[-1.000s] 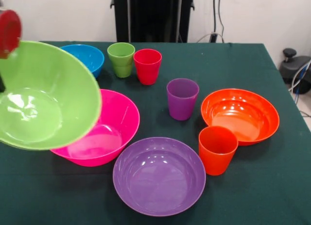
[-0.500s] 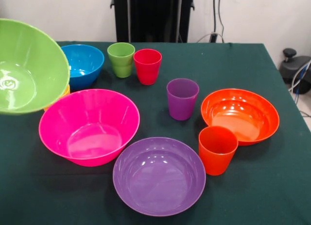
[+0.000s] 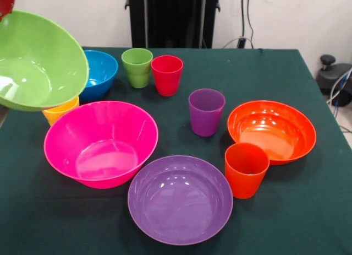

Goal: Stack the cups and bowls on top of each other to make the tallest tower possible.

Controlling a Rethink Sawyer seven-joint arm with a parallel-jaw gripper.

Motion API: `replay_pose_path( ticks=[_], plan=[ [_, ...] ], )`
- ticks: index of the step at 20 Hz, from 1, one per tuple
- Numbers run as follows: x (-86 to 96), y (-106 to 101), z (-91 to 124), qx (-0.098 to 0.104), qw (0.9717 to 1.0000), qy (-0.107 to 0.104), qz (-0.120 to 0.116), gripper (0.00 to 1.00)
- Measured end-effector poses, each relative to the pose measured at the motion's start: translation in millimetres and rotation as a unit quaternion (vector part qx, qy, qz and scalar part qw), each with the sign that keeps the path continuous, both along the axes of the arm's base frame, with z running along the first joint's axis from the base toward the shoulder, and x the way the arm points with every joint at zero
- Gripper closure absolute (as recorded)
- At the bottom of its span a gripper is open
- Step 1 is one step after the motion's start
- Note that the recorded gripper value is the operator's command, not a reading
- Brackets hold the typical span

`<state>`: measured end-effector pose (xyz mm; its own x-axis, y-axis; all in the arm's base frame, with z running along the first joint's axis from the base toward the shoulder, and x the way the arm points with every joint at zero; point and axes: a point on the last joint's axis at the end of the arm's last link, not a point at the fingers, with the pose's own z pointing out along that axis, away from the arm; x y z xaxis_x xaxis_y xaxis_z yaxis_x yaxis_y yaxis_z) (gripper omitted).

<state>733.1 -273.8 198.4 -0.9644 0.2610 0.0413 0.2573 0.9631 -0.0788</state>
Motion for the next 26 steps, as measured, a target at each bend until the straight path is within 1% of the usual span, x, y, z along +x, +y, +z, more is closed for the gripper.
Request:
replay_pose_path(
  ticks=[3, 6, 11, 13, 15, 17, 22, 26],
  plan=[
    [-2.8, 10.8, 0.3, -0.001, 1.0000, 0.003, 0.007, 1.00],
    [-1.0, 21.0, -0.4, 0.000, 0.9999, 0.005, 0.014, 1.00],
    [6.3, 43.7, -2.1, 0.001, 0.9996, 0.005, 0.029, 1.00],
    [10.6, 57.0, -6.3, 0.003, 0.9993, 0.007, 0.038, 1.00],
    [14.4, 65.1, -9.8, 0.003, 0.9990, 0.007, 0.043, 1.00],
    [16.6, 68.6, -11.0, 0.003, 0.9989, 0.007, 0.046, 1.00],
    [30.0, 86.5, -16.7, 0.003, 0.9984, 0.002, 0.057, 1.00],
    [35.5, 91.3, -21.3, 0.004, 0.9982, 0.000, 0.060, 1.00]
  ],
)
